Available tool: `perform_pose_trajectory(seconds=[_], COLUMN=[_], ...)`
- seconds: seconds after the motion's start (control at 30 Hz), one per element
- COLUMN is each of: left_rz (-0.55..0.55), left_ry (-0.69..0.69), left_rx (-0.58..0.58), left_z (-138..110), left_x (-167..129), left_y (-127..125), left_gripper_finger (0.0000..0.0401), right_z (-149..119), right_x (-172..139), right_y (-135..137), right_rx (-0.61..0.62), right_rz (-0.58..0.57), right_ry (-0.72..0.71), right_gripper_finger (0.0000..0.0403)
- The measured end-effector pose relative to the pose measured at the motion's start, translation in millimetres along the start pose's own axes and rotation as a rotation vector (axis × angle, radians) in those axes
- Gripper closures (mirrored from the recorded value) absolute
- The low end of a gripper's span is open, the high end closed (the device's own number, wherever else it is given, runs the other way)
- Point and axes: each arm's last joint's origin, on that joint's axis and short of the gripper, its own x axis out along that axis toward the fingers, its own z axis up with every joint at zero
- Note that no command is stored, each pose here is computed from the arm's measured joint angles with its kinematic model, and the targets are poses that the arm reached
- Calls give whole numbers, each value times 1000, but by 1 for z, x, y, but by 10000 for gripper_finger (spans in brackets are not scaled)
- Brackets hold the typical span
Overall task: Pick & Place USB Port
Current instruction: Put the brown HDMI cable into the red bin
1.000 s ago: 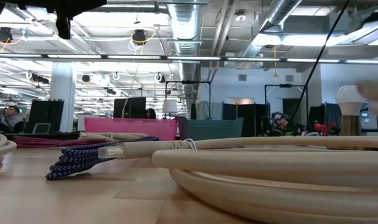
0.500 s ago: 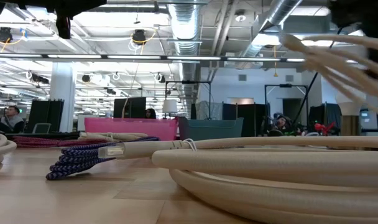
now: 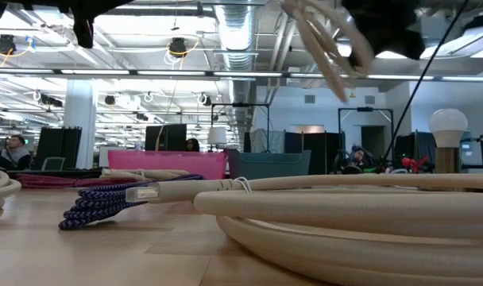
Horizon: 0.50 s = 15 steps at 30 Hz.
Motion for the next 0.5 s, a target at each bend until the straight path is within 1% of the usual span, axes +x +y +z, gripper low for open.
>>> perform_pose_trajectory(seconds=[0.07, 0.2, 0.43, 0.5], left_rz=[-27, -31, -26, -38], left_ry=[7, 13, 36, 39], left_rx=[-13, -11, 29, 61], left_z=[0, -1, -4, -4], left_x=[0, 0, 0, 0], left_y=[-1, -1, 0, -1], left_gripper_finger=[348, 325, 306, 301], right_z=[11, 30, 57, 63], right_x=[3, 8, 12, 15], right_y=[2, 4, 6, 7], right_rx=[0, 3, 39, 49], right_rz=[32, 97, 194, 207], right_ry=[-46, -134, -266, -295], right_gripper_finger=[403, 403, 403, 403])
